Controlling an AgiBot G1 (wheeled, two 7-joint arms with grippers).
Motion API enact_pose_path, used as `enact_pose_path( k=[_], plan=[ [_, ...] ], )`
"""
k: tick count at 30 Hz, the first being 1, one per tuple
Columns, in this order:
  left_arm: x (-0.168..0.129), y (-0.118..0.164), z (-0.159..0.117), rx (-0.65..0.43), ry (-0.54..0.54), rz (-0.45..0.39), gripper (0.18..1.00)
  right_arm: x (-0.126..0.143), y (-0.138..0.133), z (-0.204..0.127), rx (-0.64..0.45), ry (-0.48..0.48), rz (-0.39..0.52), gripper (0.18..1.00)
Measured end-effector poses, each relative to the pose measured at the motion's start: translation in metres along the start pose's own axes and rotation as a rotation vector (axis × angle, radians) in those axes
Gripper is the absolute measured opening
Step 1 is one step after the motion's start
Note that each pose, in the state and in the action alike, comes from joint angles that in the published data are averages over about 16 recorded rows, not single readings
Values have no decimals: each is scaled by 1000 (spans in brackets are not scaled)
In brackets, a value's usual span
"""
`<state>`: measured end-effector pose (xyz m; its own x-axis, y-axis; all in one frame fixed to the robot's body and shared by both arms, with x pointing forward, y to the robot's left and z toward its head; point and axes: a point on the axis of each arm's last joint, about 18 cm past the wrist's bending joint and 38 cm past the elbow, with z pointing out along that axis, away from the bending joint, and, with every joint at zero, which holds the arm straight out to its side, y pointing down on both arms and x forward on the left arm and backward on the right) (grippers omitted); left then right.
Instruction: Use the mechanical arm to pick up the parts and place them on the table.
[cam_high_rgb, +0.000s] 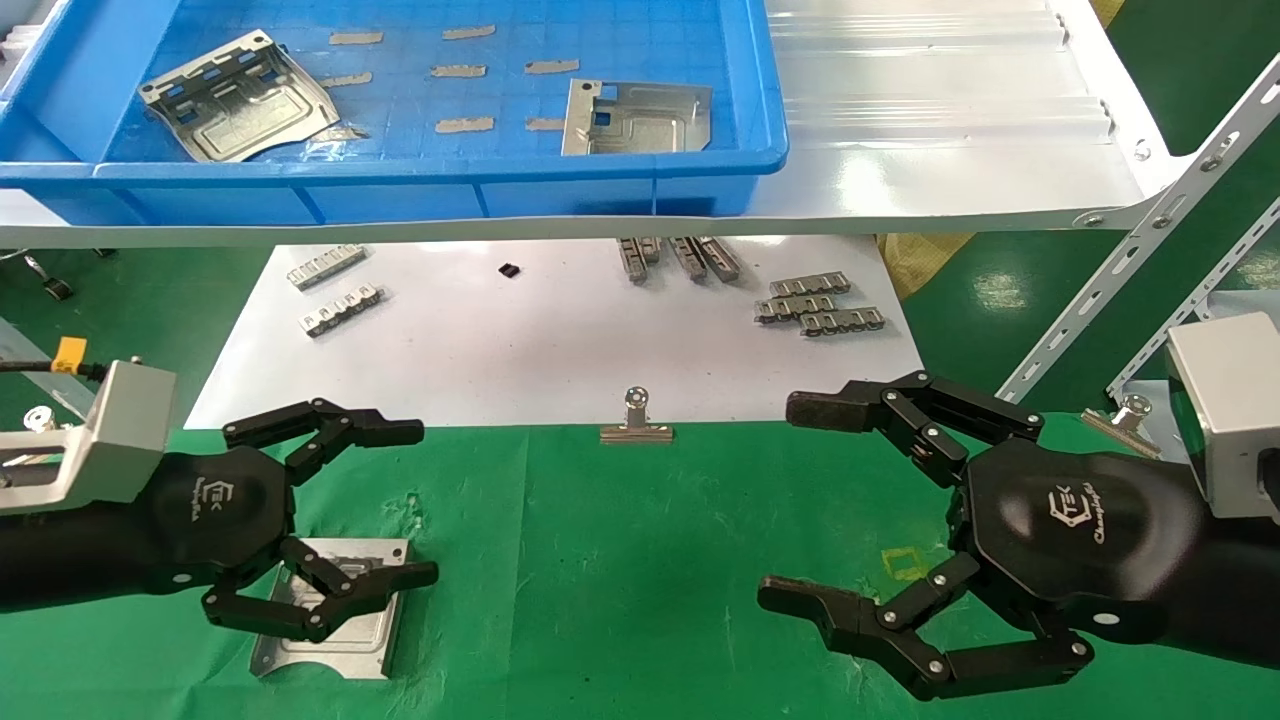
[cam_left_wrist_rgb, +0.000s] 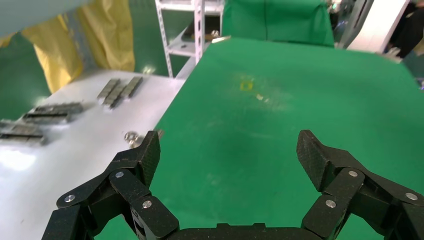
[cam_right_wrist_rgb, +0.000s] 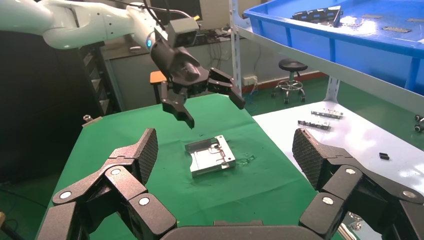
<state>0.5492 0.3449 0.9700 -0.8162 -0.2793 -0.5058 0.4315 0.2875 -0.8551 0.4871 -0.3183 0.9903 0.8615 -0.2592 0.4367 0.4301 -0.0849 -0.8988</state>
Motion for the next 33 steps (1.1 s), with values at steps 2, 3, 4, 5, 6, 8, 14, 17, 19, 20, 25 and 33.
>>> enact_pose_path(
  k=[2, 3, 4, 5, 6, 8, 14, 17, 19, 20, 25, 33],
  plan=[
    [4, -4, 2, 16, 7, -3, 1001, 0, 0, 0, 0, 0, 0, 1001],
    [5, -7, 2, 24, 11, -4, 1001, 0, 0, 0, 0, 0, 0, 1001],
    [7, -9, 3, 32, 14, -5, 1001, 0, 0, 0, 0, 0, 0, 1001],
    [9, -11, 4, 39, 18, -6, 1001, 0, 0, 0, 0, 0, 0, 1001],
    [11, -14, 5, 47, 22, -7, 1001, 0, 0, 0, 0, 0, 0, 1001],
    [15, -18, 6, 62, 29, -9, 1001, 0, 0, 0, 0, 0, 0, 1001],
    [28, -32, 8, 103, 53, -15, 1001, 0, 0, 0, 0, 0, 0, 1001],
    [35, -39, 9, 122, 65, -17, 1001, 0, 0, 0, 0, 0, 0, 1001],
    [40, -44, 10, 134, 74, -19, 1001, 0, 0, 0, 0, 0, 0, 1001],
    [42, -46, 10, 139, 78, -20, 1001, 0, 0, 0, 0, 0, 0, 1001],
    [53, -56, 10, 163, 97, -21, 1001, 0, 0, 0, 0, 0, 0, 1001],
    [63, -65, 10, 182, 115, -20, 1001, 0, 0, 0, 0, 0, 0, 1001]
  ],
)
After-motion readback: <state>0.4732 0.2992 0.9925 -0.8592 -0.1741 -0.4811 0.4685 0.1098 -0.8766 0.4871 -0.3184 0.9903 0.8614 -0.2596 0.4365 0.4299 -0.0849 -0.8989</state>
